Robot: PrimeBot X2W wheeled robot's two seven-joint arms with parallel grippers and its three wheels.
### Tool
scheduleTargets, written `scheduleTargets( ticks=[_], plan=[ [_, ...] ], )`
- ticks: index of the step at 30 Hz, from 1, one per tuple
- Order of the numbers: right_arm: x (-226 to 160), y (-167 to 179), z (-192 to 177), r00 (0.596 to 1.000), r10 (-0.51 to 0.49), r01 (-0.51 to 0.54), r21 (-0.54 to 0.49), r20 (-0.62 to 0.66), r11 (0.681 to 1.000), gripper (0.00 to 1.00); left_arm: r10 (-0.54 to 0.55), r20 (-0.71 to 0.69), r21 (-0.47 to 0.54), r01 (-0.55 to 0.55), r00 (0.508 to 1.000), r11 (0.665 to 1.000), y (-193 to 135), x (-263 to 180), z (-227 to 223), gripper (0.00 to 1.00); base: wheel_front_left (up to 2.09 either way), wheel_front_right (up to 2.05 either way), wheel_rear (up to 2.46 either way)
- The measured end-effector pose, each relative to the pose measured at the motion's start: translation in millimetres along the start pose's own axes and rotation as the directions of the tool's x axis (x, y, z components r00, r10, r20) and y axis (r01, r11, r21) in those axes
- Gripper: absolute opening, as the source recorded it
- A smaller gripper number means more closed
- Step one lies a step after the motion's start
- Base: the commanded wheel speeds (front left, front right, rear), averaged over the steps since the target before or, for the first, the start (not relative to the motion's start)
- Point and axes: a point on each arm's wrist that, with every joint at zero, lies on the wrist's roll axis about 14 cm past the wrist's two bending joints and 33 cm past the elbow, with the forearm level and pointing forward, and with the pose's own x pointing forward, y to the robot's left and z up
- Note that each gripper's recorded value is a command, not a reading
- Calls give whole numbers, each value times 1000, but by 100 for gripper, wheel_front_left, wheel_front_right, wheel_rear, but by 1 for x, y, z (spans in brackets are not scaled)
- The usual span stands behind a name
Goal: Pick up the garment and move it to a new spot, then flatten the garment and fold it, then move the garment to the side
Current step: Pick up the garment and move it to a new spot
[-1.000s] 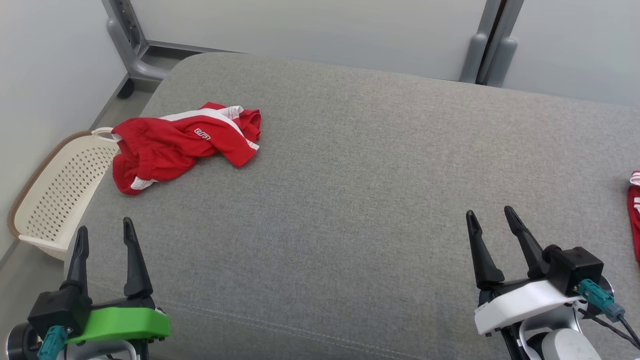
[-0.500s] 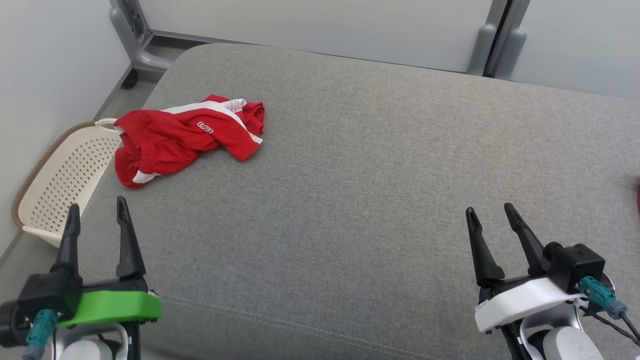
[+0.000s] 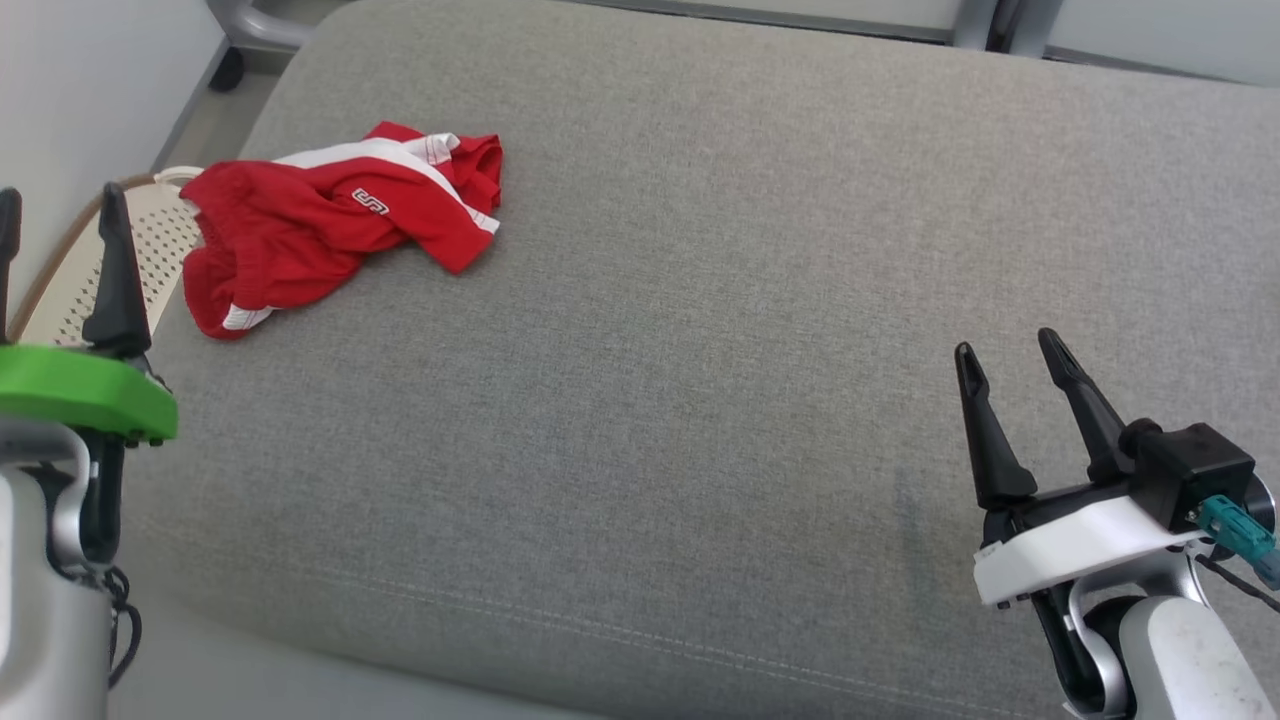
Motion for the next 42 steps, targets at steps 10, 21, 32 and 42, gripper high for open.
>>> scheduleTargets(
  ticks=[10, 21, 32, 42],
  plan=[
    [9, -30, -22, 998, -44, 44, -5, -43, 999, 100, -12, -342, -48, -5, 940, 999, 3, 52, -89, 100, 0, 0, 0],
    [16, -60, -55, 990, -86, 86, -9, -108, 996, 100, -10, -622, -75, -47, 783, 996, -8, 59, -188, 100, 0, 0, 0],
    [17, -75, -81, 981, -106, 107, -5, -163, 994, 100, 14, -733, -56, -81, 680, 995, -6, 42, -243, 100, 0, 0, 0],
    [20, -77, -80, 981, -112, 113, -5, -158, 994, 100, 27, -693, -55, -90, 720, 994, -4, 49, -238, 0, 0, 0, 0]
  ],
)
